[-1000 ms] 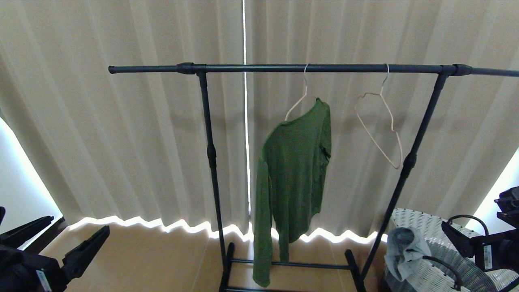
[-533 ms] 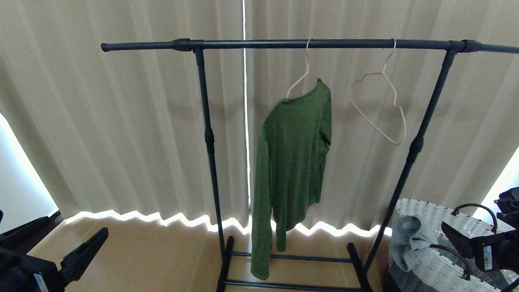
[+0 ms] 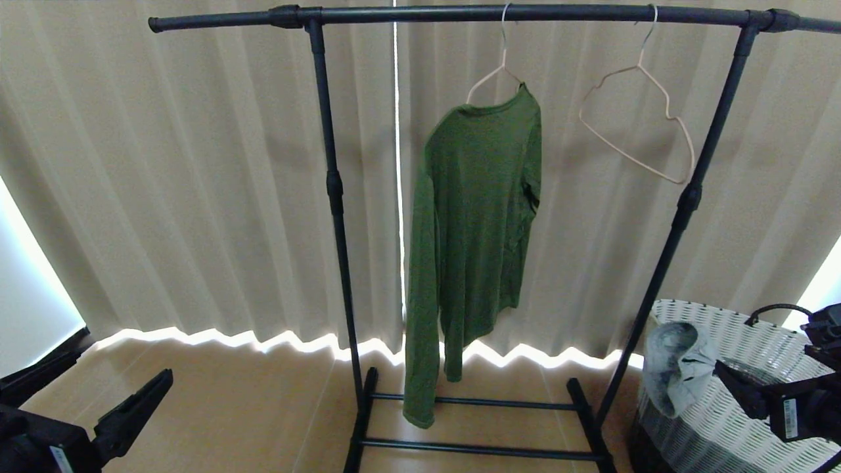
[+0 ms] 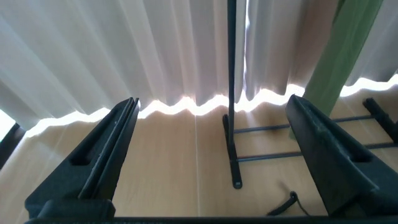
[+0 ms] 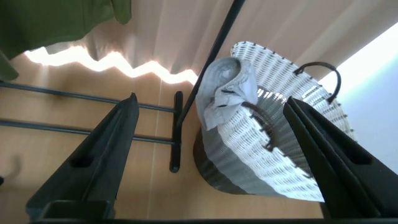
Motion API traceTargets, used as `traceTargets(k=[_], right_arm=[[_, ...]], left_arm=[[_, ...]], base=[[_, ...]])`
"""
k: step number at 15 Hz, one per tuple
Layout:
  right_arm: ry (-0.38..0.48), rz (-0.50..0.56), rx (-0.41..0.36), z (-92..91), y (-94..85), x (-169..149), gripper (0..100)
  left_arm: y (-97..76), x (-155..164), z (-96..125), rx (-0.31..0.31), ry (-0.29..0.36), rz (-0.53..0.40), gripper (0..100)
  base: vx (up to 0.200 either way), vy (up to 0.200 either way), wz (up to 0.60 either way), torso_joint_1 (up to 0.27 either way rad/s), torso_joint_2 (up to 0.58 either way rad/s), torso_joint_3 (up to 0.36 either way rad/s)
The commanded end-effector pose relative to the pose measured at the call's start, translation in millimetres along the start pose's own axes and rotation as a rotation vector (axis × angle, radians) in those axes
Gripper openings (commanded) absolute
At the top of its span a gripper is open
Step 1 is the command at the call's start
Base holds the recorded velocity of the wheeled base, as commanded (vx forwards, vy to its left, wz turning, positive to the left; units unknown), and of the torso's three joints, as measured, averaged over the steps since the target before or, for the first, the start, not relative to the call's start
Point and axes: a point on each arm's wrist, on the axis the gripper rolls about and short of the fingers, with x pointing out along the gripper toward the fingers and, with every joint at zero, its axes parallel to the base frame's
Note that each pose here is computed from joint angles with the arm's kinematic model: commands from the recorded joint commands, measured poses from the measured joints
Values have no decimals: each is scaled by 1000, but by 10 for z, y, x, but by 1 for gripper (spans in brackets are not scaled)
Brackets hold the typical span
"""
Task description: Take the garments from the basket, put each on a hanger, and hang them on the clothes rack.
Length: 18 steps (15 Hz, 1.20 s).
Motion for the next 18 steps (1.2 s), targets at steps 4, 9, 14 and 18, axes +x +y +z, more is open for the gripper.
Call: traceTargets(k=[4,9,14,18], right_arm=[[1,1,2,-4,1,1,100],[20,7,-7,-84,14,-21,100],[26,6,-10,-85,16,-11,100],[27,8,-11,-90,17,-11,100]], left_arm=[[0,-22,-10,13,-6,1,100],[-3,-52,2,17,-26,-6,100],[-22,-122,36,14,-83,-99,100],[-23,-115,34,23,-79,-99,100]], base=[[0,0,0,-38,239,189],[0,0,0,-1,10,9],[0,0,0,0,0,0],[0,-50,0,1,2,2]])
